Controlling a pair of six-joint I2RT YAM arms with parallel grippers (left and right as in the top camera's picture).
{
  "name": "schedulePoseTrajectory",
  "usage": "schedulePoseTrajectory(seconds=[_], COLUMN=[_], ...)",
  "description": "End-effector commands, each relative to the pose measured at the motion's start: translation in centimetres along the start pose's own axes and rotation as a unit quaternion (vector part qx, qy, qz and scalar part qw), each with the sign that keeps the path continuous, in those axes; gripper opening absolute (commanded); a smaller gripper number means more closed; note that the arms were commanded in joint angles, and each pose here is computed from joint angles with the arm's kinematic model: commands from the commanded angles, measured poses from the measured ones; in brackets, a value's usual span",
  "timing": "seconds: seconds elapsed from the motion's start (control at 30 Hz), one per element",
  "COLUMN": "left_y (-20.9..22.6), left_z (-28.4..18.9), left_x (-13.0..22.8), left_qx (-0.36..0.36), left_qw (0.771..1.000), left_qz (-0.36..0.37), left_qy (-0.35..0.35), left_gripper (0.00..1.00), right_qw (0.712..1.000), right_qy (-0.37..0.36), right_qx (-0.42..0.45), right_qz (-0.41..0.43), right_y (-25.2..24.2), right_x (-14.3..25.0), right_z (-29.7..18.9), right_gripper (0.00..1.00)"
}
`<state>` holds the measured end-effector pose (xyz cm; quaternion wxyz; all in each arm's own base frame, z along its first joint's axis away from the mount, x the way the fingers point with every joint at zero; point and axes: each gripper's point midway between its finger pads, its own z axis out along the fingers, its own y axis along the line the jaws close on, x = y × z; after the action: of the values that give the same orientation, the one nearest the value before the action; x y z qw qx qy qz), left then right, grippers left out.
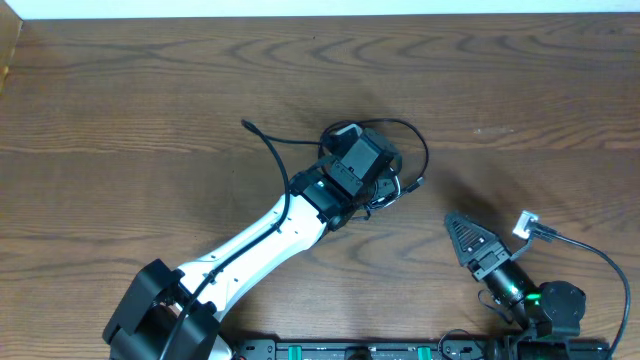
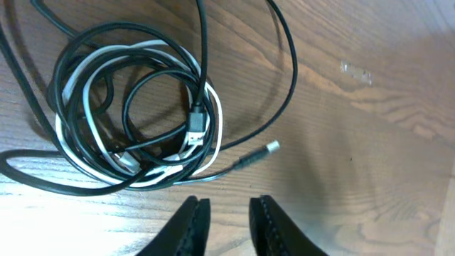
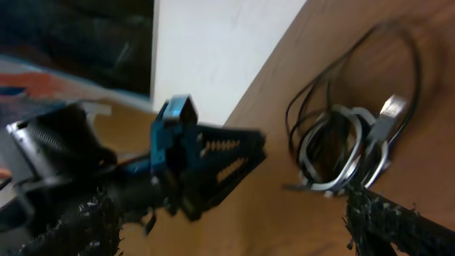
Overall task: Untangle cables
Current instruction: 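Move the right gripper toward the bundle beside the left gripper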
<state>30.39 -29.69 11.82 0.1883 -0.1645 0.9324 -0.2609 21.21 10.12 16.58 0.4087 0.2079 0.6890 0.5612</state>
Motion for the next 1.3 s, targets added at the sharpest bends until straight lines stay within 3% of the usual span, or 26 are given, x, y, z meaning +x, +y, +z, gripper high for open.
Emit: schedulePoseTrajectory(seconds=[0.0, 0.13, 0.23, 0.37, 0.5, 0.7, 0.93, 1.27], left_y=[-0.1, 1.3, 2.7, 4.4, 5.9, 7.3, 7.6, 7.1], left_z=[-0.2, -0.2, -0.4, -0.7, -1.0, -2.5, -6.0, -7.7], left_x=[0.3, -0.4, -0.7, -1.0, -1.3, -2.4, -3.9, -4.1], left_qx=[0.001, -0.033, -0.065, -0.104, -0.132, -0.150, -0.139, -0.124], left_qw=[0.999, 0.998, 0.996, 0.992, 0.989, 0.987, 0.988, 0.990], left_qz=[0.042, 0.060, 0.061, 0.065, 0.061, 0.042, 0.023, 0.022], left_qy=[0.008, -0.013, -0.024, -0.036, -0.034, -0.035, -0.056, -0.066], left_gripper=[0.33, 0.47, 0.53, 0.55, 0.55, 0.55, 0.56, 0.56], right_qw=[0.999, 0.997, 0.995, 0.995, 0.992, 0.991, 0.993, 0.982], right_qy=[0.043, 0.054, 0.070, 0.079, 0.087, 0.073, 0.082, 0.142], right_qx=[-0.014, -0.018, -0.024, -0.027, -0.032, -0.022, 0.035, 0.119], right_qz=[0.007, -0.059, -0.062, -0.060, -0.081, -0.111, -0.082, -0.047], right_y=[0.4, 0.4, 0.5, 0.6, 0.6, 0.2, -2.1, -1.3], right_x=[1.5, 2.0, 2.6, 2.9, 3.2, 2.6, 2.4, 1.5], right_z=[0.0, -0.1, -0.2, -0.2, -0.2, -0.1, 0.5, 1.3], right_gripper=[0.99, 0.99, 0.91, 0.78, 0.72, 0.72, 0.72, 0.70])
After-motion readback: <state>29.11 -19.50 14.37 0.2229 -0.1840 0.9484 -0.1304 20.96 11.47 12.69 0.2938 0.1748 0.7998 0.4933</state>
